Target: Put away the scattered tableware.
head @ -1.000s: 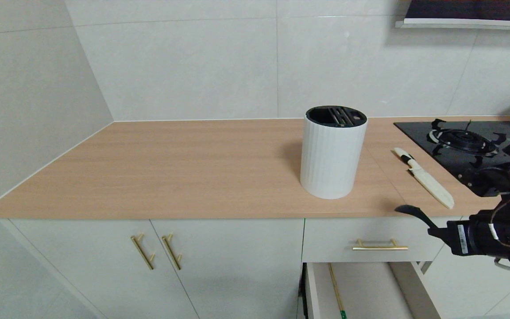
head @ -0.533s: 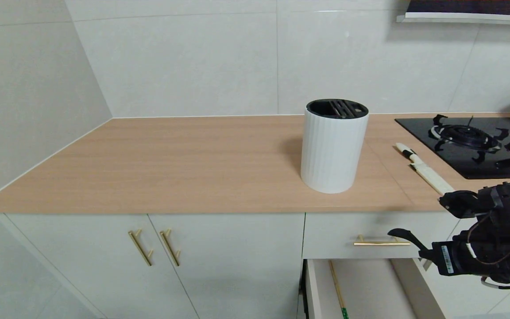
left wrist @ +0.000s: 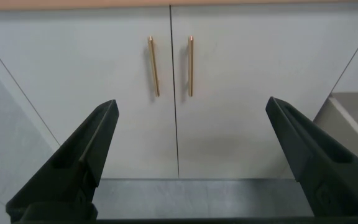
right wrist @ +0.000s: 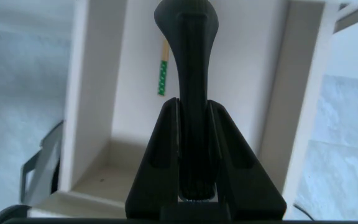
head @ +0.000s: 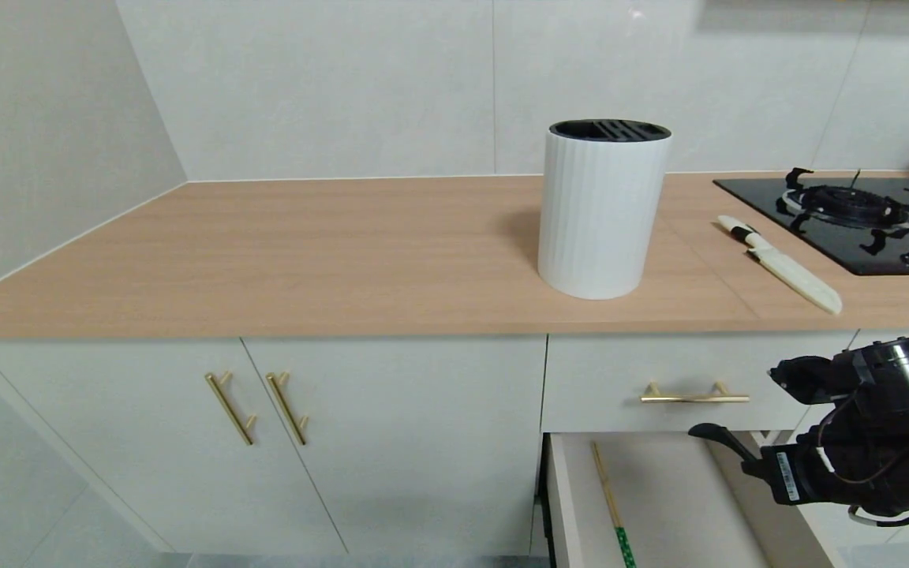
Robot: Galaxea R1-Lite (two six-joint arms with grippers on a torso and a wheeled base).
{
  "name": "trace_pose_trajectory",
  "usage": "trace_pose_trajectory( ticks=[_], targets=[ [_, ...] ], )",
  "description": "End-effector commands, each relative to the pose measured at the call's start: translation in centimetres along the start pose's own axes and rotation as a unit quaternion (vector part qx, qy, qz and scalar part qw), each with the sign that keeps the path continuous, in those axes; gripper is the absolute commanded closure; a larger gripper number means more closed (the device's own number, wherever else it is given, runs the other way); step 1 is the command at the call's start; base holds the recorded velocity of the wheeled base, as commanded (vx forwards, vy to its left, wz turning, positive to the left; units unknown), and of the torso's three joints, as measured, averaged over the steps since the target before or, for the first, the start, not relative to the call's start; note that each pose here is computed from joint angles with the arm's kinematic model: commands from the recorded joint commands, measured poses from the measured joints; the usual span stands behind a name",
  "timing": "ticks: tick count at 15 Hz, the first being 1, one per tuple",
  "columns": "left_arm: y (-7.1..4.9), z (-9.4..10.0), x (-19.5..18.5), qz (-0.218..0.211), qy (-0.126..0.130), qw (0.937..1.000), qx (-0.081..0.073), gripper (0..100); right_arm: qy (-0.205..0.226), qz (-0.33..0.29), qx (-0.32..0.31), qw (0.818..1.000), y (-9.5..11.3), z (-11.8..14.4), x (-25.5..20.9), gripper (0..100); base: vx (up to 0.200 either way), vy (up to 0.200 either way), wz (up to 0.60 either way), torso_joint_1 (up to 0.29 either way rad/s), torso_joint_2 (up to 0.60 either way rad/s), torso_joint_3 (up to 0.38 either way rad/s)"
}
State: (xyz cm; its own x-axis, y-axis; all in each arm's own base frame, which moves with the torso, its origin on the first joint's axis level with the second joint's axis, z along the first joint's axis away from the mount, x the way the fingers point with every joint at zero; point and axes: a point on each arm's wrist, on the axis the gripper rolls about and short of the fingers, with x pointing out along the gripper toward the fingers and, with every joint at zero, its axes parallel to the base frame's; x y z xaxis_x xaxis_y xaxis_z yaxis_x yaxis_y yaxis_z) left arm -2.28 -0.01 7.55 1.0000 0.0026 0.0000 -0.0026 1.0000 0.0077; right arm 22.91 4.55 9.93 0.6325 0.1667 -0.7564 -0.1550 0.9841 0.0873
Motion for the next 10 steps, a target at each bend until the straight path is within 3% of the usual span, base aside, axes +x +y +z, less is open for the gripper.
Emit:
trace_pose_trajectory(
  ticks=[1,10],
  targets=[
    [0.0,0.0,0.0,0.001,0.000,1.0000,0.000,0,0.008,-0.001,0.001,1.000,0.0,-0.2,0.3,100,0.000,0.000,0.00,-0.188,0.47,0.295],
    [0.0,0.0,0.0,0.000,0.000,1.0000,0.000,0,0.008,-0.011,0.000,1.000,-0.2,-0.6,1.6,100,0.000,0.000,0.00,-0.136,0.46,0.315]
  ],
)
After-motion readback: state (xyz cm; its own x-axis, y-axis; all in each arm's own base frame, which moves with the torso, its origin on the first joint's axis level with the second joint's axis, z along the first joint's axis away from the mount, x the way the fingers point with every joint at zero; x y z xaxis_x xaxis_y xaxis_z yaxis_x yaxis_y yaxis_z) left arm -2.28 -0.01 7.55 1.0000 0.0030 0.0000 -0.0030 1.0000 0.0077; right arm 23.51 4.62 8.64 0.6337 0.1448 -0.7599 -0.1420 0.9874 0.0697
